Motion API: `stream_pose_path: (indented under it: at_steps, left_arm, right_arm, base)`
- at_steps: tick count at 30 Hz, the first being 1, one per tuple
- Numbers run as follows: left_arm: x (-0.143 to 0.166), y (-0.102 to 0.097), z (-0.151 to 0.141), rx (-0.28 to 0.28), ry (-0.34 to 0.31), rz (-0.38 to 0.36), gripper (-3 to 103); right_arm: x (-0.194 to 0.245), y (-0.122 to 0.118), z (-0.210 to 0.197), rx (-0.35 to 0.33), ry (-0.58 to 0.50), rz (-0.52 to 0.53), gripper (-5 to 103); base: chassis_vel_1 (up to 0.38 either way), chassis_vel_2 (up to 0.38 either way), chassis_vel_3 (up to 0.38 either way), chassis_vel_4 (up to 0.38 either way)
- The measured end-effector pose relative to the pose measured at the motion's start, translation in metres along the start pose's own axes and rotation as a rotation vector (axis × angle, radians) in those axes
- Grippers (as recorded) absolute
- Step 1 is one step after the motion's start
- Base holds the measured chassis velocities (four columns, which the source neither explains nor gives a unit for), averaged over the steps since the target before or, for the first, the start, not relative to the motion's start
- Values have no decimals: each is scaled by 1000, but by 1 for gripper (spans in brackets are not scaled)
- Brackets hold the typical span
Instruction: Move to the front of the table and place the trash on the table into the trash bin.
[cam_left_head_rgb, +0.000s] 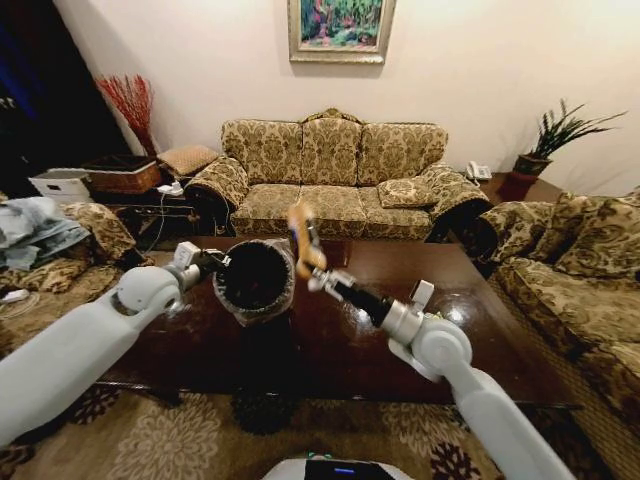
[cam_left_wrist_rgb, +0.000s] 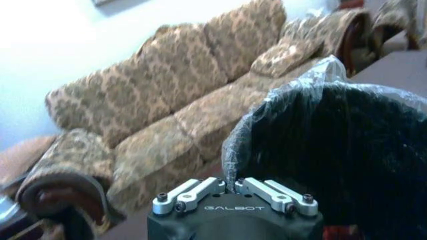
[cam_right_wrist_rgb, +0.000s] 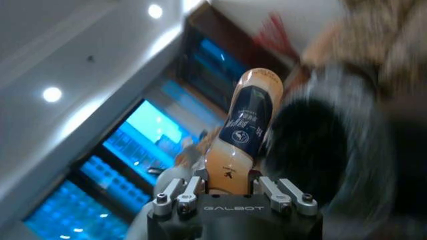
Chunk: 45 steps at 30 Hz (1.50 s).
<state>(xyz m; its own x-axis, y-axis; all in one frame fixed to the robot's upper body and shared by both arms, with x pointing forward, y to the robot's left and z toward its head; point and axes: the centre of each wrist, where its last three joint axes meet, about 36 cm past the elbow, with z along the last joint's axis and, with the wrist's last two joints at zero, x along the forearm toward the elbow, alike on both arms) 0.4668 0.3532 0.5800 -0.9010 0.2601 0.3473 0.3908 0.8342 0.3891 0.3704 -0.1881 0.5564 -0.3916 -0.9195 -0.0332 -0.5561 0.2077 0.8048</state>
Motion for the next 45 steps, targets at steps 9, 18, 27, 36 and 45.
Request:
stream_pose_path:
  at_steps: [9, 18, 27, 36, 45]
  left_arm:
    - [-3, -2, 1, -29, -14, 2, 2]
    - [6, -8, 0, -25, -30, 32, 2]
    - [11, -5, 5, -15, -34, 35, 2]
    - [9, -5, 8, -5, -33, 31, 2]
    - [7, 14, 13, 25, -32, -29, 2]
  right_arm:
    - [-33, 35, 13, -242, 57, 163, 33]
    - [-88, -6, 1, -318, -37, 332, 34]
    - [-96, -14, 4, -323, -48, 252, 68]
    - [-87, -29, 20, -168, -118, 212, 95]
    - [6, -45, 26, 449, -405, 539, 100]
  base:
    - [0, 0, 0, 0]
    - [0, 0, 0, 0]
    - [0, 0, 0, 0]
    - [0, 0, 0, 0]
    - [0, 0, 0, 0]
